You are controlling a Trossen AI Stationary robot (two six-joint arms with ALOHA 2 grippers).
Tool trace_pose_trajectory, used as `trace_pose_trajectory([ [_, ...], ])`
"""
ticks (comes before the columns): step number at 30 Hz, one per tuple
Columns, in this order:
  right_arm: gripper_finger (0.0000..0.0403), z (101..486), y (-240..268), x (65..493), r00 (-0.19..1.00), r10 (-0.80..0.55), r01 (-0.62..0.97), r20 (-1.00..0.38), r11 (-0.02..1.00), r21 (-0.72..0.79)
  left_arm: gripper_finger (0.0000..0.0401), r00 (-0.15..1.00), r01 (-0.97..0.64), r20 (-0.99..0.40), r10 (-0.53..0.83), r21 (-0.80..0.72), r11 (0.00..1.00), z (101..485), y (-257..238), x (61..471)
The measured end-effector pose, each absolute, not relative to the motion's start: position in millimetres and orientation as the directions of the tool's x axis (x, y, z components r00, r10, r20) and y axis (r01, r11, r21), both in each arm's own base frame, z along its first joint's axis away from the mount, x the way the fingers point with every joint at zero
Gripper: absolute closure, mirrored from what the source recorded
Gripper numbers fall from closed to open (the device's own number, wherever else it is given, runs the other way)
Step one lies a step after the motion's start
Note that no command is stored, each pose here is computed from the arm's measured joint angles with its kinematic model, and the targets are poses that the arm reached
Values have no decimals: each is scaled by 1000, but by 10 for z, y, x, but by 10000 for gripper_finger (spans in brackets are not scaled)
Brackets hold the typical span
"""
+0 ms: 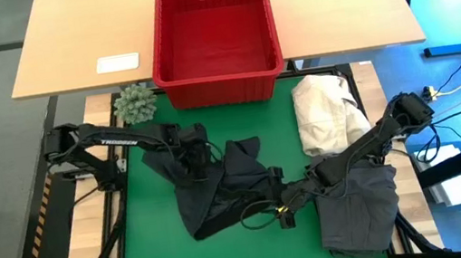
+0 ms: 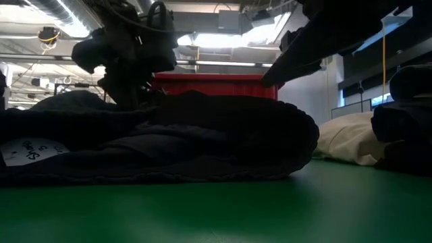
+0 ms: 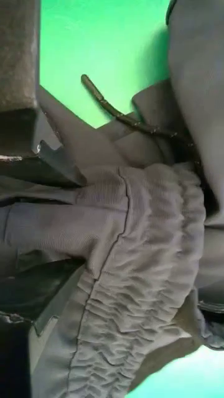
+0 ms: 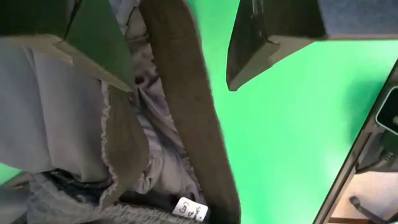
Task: Fold laundry
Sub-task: Fold the gray short
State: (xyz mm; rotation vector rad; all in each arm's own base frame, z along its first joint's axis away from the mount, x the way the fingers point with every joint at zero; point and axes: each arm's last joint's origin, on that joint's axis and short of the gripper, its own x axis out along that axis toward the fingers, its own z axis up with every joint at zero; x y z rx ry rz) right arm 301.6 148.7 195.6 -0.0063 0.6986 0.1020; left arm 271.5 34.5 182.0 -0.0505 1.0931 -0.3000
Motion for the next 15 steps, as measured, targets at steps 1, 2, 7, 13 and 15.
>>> trace_pose_trajectory([
  [1,151,1948,1487,3014,756,95,-102,-648,994,28,211,420,223,-870,-260,-179,958,1810,332,2720],
  [2,151,1944,1486,3012,753,94,-105,-651,994,23,215,419,233,-872,-252,-165,958,1806,320,2726],
  [7,151,1904,1459,3005,742,32,-75,-669,997,-36,262,424,302,-877,-225,-97,948,1808,243,2749],
  [13,151,1828,1304,2973,672,-82,39,-736,996,-76,367,420,355,-875,-241,-86,931,1967,68,2814],
  [15,151,1810,1249,2970,649,-103,78,-753,995,-69,387,416,362,-881,-223,-64,930,2109,-20,2856],
])
